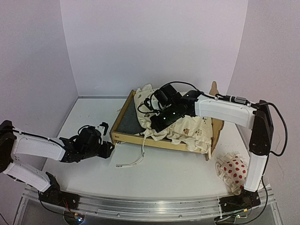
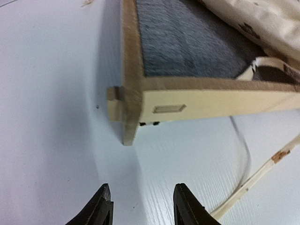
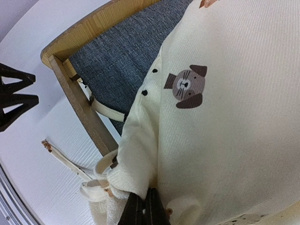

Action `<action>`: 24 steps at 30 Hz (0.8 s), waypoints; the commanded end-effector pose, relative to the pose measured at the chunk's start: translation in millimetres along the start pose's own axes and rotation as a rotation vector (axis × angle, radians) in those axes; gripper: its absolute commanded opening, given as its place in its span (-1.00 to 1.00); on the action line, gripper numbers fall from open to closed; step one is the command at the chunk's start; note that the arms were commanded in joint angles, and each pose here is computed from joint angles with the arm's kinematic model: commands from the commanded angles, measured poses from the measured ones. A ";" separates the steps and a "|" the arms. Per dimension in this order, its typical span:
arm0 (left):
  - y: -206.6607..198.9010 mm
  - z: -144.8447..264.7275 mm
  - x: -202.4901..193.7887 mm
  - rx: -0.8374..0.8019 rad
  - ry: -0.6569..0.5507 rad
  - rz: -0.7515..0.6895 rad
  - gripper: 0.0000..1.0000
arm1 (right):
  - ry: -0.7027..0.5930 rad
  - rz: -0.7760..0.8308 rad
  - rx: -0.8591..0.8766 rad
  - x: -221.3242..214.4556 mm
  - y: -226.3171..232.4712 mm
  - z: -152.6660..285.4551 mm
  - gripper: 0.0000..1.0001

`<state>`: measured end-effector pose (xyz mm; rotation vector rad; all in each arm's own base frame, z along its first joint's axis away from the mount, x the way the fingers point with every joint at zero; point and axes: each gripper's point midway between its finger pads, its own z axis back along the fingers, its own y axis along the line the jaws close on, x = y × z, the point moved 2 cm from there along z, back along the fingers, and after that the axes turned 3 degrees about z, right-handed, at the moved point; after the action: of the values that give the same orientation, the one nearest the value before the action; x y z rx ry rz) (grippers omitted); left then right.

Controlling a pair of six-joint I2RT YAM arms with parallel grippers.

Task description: Set up the pet bed

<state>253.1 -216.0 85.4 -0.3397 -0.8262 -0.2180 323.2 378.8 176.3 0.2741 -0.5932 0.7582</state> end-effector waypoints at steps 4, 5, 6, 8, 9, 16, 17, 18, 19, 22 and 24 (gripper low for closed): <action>-43.4 -6.2 18.5 -0.079 -0.137 -0.101 0.00 | 0.028 -0.026 0.123 -0.1 18.8 2.5 -0.87; -44.3 -6.5 19.5 -0.082 -0.139 -0.097 0.00 | 0.038 -0.027 0.144 -2.6 21.7 0.5 -0.84; -45.3 -5.5 20.6 -0.086 -0.142 -0.091 0.00 | 0.049 -0.028 0.157 -5.9 23.7 -1.5 -0.79; -45.2 -1.1 22.8 -0.090 -0.150 -0.078 -0.01 | 0.072 -0.027 0.164 -12.9 24.6 -3.4 -0.66; -43.6 1.1 23.9 -0.083 -0.153 -0.070 -0.01 | 0.085 -0.024 0.162 -16.3 24.4 -2.6 -0.57; -33.2 20.7 29.8 -0.052 -0.161 -0.010 0.00 | 0.051 0.024 0.229 -1.7 42.8 17.7 -0.11; -31.8 22.6 29.9 -0.046 -0.159 0.000 0.01 | 0.038 0.052 0.239 3.6 49.1 19.9 -0.07; -30.1 24.2 30.8 -0.038 -0.159 0.011 0.01 | 0.023 0.089 0.246 9.2 57.0 21.8 -0.03; -28.3 25.7 31.3 -0.029 -0.158 0.021 0.00 | 0.025 0.116 0.247 11.2 63.6 19.1 -0.01; -23.6 29.4 31.3 -0.005 -0.146 0.045 0.01 | 0.004 0.201 0.237 24.5 74.7 13.8 0.06; -21.1 32.4 31.4 0.007 -0.140 0.060 0.00 | -0.006 0.215 0.228 32.7 75.8 5.5 0.07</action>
<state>242.5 -232.0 119.8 -0.3909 -0.9503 -0.2079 284.9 427.0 201.2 0.4377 -0.5238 0.9463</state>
